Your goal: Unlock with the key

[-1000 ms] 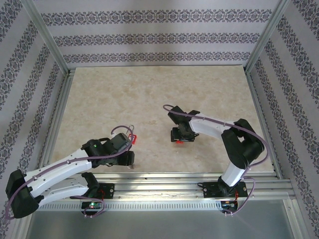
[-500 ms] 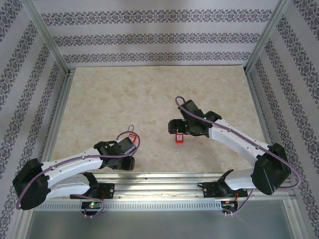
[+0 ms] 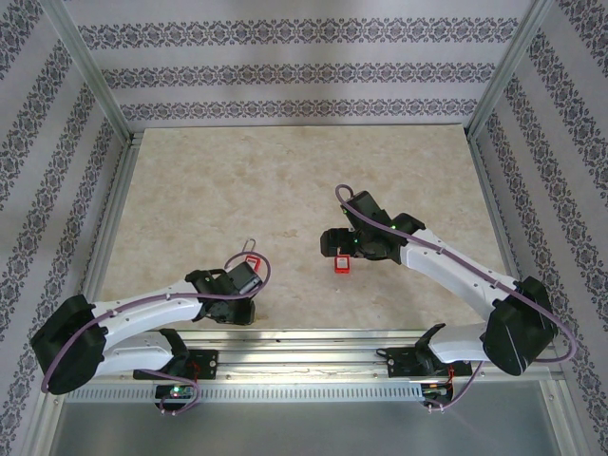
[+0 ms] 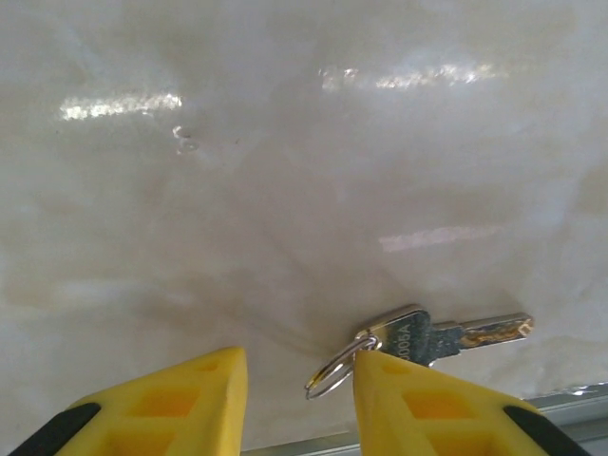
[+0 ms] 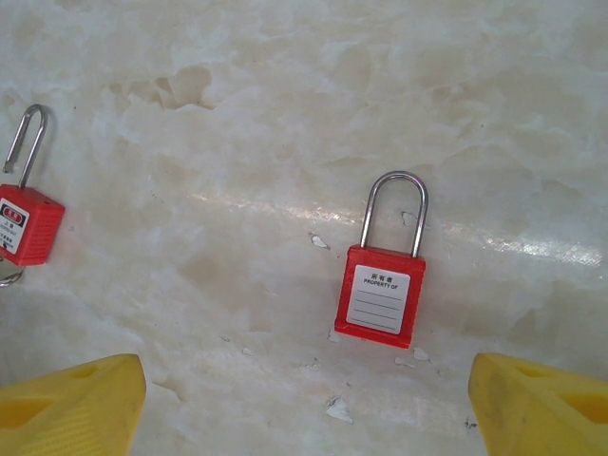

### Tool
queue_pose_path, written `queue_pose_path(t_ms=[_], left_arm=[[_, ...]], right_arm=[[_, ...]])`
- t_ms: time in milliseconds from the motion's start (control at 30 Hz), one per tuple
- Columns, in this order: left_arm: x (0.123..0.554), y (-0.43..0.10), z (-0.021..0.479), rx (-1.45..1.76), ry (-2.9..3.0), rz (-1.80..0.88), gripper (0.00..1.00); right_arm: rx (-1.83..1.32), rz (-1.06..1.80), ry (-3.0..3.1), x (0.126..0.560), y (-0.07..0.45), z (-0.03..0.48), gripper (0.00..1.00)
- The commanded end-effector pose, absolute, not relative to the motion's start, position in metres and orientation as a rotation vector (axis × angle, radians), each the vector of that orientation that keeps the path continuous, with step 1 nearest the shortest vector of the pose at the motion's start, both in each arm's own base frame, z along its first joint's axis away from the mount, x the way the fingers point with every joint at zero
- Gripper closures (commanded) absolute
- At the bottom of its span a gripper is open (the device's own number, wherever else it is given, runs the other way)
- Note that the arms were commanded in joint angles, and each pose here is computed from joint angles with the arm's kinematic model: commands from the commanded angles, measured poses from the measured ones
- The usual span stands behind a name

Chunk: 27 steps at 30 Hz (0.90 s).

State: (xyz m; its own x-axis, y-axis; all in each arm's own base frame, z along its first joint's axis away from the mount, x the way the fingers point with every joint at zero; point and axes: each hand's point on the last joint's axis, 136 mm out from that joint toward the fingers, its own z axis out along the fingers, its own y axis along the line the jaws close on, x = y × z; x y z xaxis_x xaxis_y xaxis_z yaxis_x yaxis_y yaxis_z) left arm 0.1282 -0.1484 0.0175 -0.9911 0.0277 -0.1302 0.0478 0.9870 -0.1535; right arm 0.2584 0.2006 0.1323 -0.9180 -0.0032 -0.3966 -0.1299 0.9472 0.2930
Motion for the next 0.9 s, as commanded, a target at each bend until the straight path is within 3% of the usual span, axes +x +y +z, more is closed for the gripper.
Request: queue_pose_path(t_ms=[0,433,700,867], left_arm=[[0.128,-0.148,0.011,0.045,3.007,-0.257,0.67],[0.147,-0.169,0.009,0.061,2.957,-0.343,0.82],[0.154,-0.176,0.029,0.058,2.907,-0.405,1.00],[0.159,-0.177,0.048,0.023,2.816,-0.485,1.00]], right_arm=[[-0.111,0.434,2.705,0.254,0.197,0.130,0.12],[-0.124,0.478,2.699,0.251,0.204,0.129,0.13],[-0.178,0.538,2.695,0.246,0.223,0.126,0.12],[-0.189,0.729,2.683,0.236,0.256,0.123,0.12]])
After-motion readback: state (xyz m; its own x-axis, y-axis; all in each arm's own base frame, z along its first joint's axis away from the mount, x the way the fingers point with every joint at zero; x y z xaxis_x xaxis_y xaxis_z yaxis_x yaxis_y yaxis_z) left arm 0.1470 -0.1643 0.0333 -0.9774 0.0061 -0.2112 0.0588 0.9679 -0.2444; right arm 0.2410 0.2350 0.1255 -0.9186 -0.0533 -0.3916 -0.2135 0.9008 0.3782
